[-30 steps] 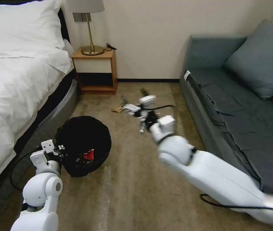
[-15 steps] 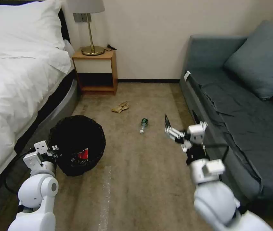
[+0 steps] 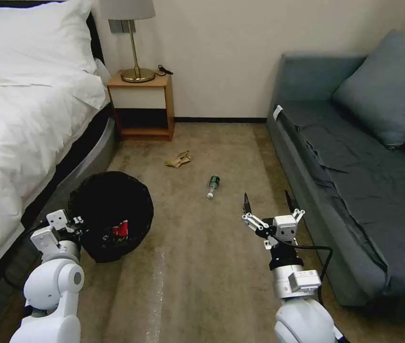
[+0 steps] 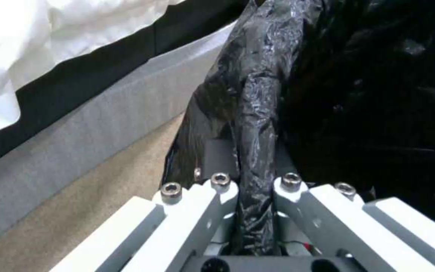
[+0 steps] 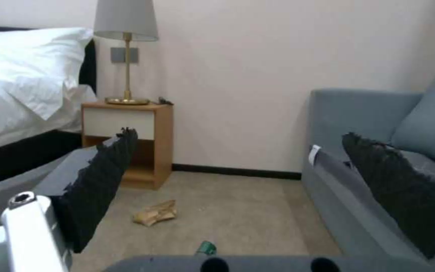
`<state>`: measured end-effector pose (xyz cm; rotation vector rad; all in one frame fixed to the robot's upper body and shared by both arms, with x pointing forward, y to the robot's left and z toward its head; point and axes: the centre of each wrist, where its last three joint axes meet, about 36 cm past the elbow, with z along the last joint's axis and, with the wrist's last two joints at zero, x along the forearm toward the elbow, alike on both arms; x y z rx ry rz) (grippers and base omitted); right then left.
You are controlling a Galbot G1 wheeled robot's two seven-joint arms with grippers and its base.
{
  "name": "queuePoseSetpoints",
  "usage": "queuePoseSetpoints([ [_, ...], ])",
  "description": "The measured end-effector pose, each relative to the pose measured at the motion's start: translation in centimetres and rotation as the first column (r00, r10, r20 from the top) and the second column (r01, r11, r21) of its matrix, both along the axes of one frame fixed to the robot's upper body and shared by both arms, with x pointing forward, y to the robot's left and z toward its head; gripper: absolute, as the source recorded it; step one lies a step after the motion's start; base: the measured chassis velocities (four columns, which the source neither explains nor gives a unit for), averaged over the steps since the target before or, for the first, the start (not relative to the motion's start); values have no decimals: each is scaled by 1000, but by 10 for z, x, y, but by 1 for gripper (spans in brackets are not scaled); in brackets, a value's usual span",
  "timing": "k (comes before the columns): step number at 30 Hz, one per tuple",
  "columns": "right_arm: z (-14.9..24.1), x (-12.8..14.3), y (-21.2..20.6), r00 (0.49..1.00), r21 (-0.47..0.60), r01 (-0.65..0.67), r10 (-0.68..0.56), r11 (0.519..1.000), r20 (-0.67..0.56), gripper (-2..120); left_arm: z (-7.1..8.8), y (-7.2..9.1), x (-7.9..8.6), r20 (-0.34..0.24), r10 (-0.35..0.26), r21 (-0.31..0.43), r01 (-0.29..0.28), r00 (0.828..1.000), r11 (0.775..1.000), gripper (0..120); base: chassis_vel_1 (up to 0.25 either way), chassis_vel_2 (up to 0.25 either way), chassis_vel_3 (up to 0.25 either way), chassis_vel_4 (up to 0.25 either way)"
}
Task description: Pick up the trash bin, then pick up the garbage on the floor and place it into the trash bin.
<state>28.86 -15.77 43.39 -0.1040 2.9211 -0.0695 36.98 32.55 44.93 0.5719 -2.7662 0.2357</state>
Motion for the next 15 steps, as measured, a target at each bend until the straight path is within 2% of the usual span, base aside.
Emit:
queuePoseSetpoints([
  [7, -4, 1, 0, 1000, -5, -8, 8, 1000, 5, 100, -1, 0, -1, -1, 1, -1, -1, 1000, 1000, 3, -93, 80, 90, -78],
  [15, -7, 3, -1, 1000, -14, -15, 15, 1000, -1, 100, 1, 1, -1, 4, 5, 0, -5, 1000, 1000, 3, -208, 204, 197, -215],
])
